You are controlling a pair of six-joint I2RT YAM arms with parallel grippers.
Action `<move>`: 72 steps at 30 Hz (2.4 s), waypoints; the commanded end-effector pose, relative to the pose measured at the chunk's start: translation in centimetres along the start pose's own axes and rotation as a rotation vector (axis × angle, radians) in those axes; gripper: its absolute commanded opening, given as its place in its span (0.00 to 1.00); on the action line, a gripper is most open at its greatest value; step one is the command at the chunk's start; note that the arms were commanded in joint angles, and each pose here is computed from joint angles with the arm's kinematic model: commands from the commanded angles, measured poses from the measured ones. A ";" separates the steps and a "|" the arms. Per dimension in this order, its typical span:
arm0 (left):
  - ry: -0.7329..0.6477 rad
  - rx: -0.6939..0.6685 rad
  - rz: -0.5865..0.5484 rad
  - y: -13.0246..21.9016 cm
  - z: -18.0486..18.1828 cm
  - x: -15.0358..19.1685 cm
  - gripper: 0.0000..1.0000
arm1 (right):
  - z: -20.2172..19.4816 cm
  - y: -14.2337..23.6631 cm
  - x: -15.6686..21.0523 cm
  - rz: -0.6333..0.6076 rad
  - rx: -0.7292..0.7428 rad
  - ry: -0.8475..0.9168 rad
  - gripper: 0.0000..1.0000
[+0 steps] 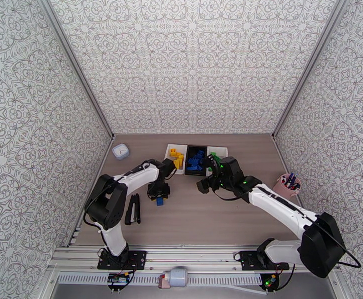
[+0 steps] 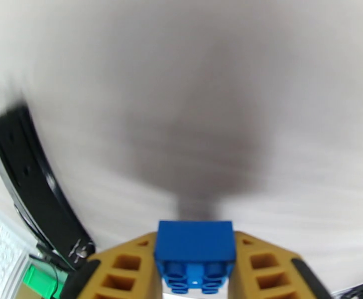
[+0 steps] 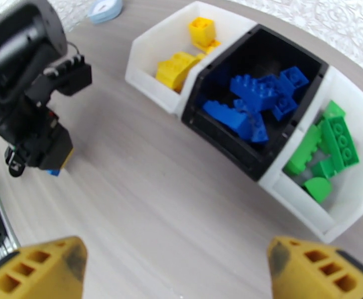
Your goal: Sort the legos into containers by color
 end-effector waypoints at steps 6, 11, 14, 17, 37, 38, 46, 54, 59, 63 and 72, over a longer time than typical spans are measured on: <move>-0.100 0.246 -0.240 4.5 -6.8 -6.1 0.29 | -2.5 2.5 -0.7 -0.144 0.149 -0.117 1.00; -0.111 0.365 -0.400 6.8 -10.0 -10.1 0.28 | -3.1 3.2 -0.9 -0.162 0.167 -0.127 1.00; -0.096 0.421 -0.466 7.5 -11.7 -12.2 0.28 | -3.3 3.3 -1.2 -0.172 0.175 -0.131 1.00; -0.079 0.436 -0.494 7.6 -12.8 -14.2 0.28 | -3.5 3.3 -1.5 -0.178 0.180 -0.133 1.00; -0.132 0.449 -0.563 8.5 -13.3 -18.0 0.60 | -4.0 3.1 -2.6 -0.221 0.199 -0.170 1.00; -0.148 0.443 -0.568 8.5 -13.1 -17.7 0.65 | -4.2 3.0 -2.6 -0.221 0.204 -0.177 1.00; -0.257 0.413 -0.676 11.9 -10.3 -13.7 0.91 | -5.6 3.2 -2.7 -0.241 0.261 -0.234 1.00; -0.268 0.362 -0.852 13.1 -5.5 -8.9 0.98 | -8.3 4.4 -1.5 -0.372 0.370 -0.282 1.00; -0.324 0.299 -0.975 12.8 -2.2 -5.8 1.00 | -10.1 4.6 -0.2 -0.389 0.431 -0.282 1.00; -0.348 0.210 -1.029 11.7 1.1 -4.0 1.00 | -11.4 4.3 1.7 -0.389 0.491 -0.248 1.00; -0.363 0.061 -1.105 8.0 7.8 -1.6 1.00 | -14.6 5.6 3.4 -0.449 0.642 -0.330 1.00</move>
Point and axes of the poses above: each hand's point on the last joint's axis, 136 mm out from that joint toward the fingers, its own y axis back along the fingers, its own z axis along the line the jaws close on, x = y × z, the point moved 7 cm from there along y, back along the fingers, and after that the axes turned 3 degrees about -y, right-handed, at the moved point
